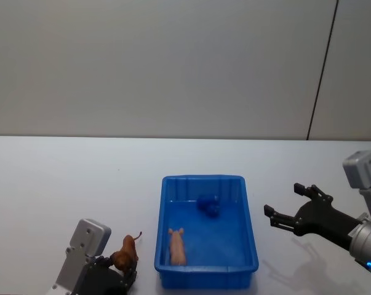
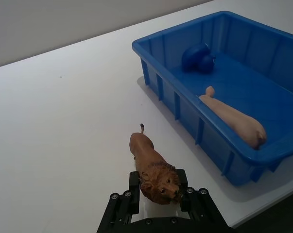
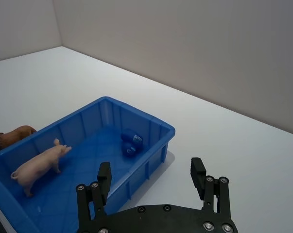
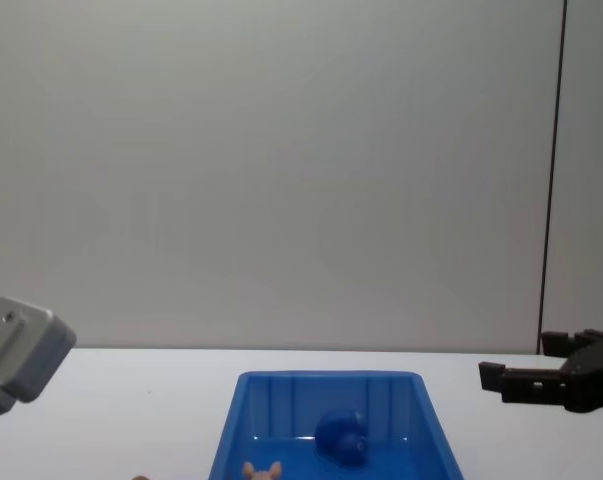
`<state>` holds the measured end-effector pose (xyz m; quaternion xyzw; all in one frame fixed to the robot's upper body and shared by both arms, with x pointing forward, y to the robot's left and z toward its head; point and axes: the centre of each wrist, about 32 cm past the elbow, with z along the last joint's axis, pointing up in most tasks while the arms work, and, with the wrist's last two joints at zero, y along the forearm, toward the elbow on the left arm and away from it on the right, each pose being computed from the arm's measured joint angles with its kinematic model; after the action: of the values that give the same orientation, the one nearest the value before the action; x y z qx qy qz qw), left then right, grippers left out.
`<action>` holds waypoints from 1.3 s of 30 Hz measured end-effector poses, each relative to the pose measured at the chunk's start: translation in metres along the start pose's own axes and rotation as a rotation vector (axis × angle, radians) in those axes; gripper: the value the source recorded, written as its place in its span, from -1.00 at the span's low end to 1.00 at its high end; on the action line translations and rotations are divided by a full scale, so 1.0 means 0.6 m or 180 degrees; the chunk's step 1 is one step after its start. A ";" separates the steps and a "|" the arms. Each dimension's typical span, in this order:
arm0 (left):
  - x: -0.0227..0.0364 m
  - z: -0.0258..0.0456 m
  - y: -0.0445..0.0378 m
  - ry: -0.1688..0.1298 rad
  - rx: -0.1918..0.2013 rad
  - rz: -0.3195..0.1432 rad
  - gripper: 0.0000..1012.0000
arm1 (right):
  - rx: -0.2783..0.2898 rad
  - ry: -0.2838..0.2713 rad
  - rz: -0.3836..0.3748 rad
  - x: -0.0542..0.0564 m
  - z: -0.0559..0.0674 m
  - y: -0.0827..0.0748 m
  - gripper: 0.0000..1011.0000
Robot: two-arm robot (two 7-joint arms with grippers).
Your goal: Pick up the two dolls from the table and place them into the box.
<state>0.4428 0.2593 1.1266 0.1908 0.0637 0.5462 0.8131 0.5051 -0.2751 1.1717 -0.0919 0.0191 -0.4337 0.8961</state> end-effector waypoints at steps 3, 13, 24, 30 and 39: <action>0.0008 0.005 0.000 -0.0019 -0.0018 -0.0002 -0.15 | 0.0000 0.0000 0.0000 0.000 0.000 0.000 0.98; 0.0078 0.039 0.004 -0.0177 -0.0189 0.0054 -0.15 | 0.0000 0.0000 0.0000 0.000 0.000 0.000 0.98; 0.0152 0.097 -0.004 -0.0402 -0.0520 0.0142 -0.15 | 0.0000 0.0000 0.0000 0.000 0.000 0.000 0.98; 0.0109 0.117 -0.023 -0.0456 -0.0668 0.0060 -0.15 | 0.0000 0.0000 0.0000 0.000 0.000 0.000 0.98; -0.0076 0.145 -0.073 -0.0473 -0.0876 -0.0173 -0.15 | 0.0000 0.0000 0.0000 0.000 0.000 0.000 0.98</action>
<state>0.5063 0.2196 1.1894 0.1156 -0.0669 0.5120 0.8486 0.5051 -0.2751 1.1717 -0.0920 0.0191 -0.4337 0.8961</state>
